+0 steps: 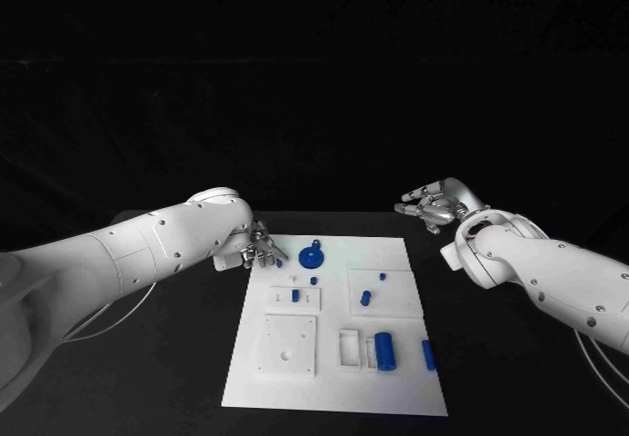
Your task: Assemble the parts on the task board
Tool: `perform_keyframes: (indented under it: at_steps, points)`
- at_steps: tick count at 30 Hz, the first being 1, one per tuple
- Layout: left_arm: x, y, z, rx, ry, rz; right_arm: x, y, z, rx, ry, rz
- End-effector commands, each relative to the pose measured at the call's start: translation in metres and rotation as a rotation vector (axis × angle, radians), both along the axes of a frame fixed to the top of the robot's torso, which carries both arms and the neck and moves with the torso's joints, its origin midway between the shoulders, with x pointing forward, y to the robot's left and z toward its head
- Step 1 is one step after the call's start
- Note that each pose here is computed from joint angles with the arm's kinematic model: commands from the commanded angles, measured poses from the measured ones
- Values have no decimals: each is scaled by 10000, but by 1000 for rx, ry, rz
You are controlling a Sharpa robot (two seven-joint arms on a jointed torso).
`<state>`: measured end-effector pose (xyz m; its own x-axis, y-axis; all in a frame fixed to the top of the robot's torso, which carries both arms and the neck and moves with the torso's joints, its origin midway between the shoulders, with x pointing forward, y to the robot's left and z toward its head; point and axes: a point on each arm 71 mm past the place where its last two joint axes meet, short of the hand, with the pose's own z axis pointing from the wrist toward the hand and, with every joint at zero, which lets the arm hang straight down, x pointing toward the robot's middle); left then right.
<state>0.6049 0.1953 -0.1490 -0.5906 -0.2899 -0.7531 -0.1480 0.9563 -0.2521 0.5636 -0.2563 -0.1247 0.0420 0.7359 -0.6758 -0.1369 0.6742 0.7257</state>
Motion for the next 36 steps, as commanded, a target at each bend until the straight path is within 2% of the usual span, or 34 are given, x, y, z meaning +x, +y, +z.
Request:
perform_keyframes:
  at_steps: [1,23,36]
  points:
    - [-8,-33,-15,-9,15,-21,0,18,-3,-12,1,16]
    - [-7,-48,-18,-47,14,-7,9,7,-13,-13,0,11]
    - [-15,-61,-5,-63,-23,11,9,0,-27,-13,2,9]
